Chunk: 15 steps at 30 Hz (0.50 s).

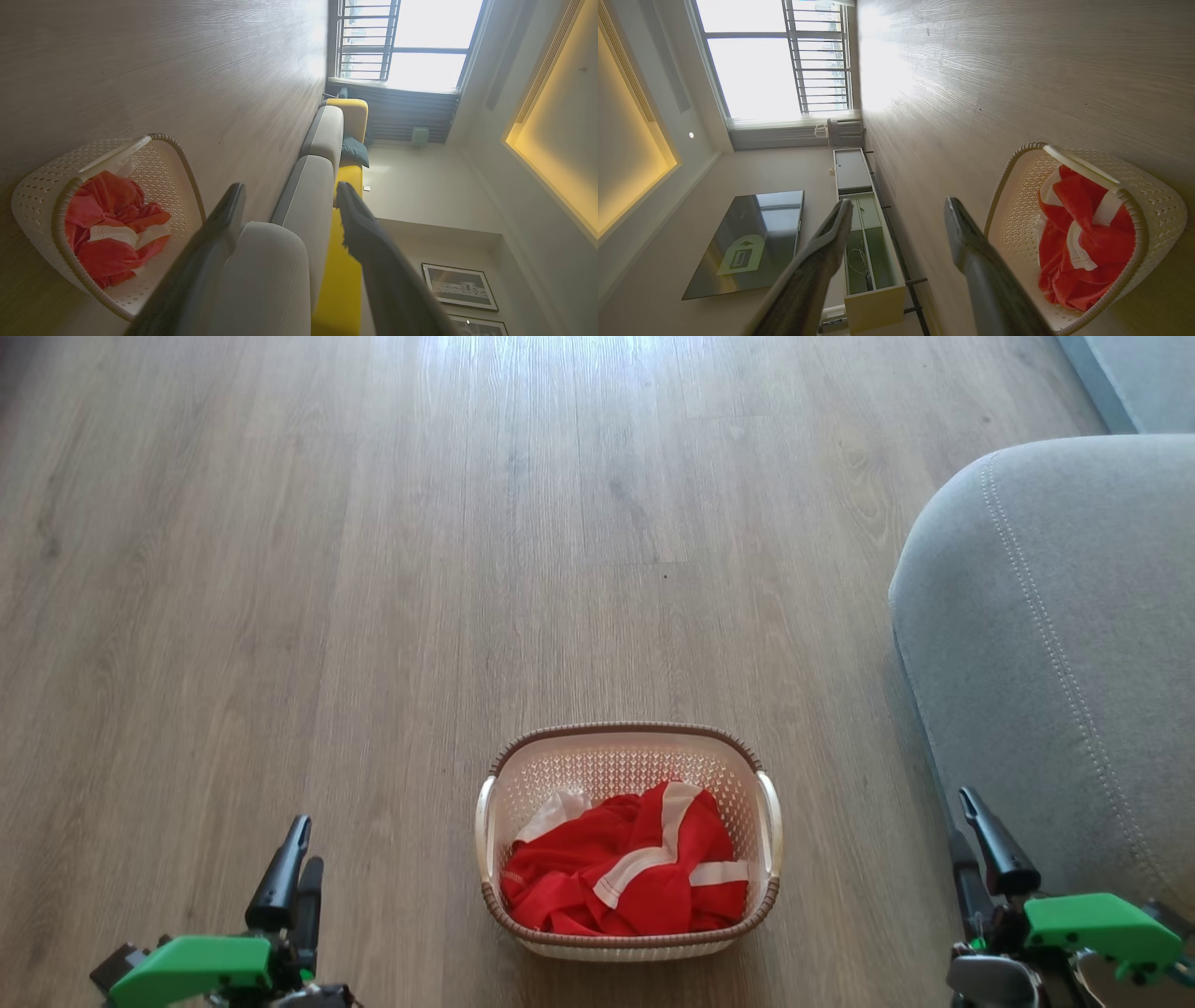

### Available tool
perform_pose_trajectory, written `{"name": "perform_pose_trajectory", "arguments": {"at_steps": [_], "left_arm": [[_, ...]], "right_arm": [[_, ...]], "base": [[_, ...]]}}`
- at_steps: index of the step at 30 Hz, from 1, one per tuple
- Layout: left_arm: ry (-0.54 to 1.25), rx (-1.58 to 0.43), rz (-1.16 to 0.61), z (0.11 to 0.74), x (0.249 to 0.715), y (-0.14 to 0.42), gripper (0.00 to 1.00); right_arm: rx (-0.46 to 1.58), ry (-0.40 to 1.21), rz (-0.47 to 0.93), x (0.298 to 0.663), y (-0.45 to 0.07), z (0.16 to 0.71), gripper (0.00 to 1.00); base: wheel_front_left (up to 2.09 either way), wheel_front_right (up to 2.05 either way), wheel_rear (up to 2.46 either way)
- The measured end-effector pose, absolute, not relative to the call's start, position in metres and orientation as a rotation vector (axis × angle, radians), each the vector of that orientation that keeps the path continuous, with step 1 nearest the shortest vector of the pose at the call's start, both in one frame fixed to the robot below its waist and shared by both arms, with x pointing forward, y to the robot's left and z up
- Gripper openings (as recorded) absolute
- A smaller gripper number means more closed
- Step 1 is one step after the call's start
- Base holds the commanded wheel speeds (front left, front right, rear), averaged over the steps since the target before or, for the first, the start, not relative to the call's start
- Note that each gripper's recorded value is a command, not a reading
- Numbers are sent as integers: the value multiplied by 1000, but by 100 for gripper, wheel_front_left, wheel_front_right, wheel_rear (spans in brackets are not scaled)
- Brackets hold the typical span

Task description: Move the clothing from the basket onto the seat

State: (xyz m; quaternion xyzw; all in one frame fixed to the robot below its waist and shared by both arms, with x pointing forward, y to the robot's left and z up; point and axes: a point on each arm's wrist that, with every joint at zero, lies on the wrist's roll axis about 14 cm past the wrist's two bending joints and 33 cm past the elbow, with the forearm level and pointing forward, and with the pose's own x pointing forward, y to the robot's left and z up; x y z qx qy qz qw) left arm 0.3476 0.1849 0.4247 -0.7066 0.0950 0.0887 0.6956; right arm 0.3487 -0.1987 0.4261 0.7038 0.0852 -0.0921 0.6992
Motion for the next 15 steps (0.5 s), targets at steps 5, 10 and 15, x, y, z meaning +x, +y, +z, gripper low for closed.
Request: {"name": "perform_pose_trajectory", "arguments": {"at_steps": [5, 10, 15], "left_arm": [[206, -1550, 199, 426, 349, 186, 100], [201, -1508, 193, 428, 352, 187, 100], [190, -1447, 176, 434, 359, 187, 100]], "right_arm": [[1540, 188, -183, 355, -193, 431, 100], [1505, 187, -158, 362, -188, 437, 100], [1442, 193, -123, 371, -183, 443, 100]], "base": [[0, 0, 0], [0, 0, 0], [0, 0, 0]]}}
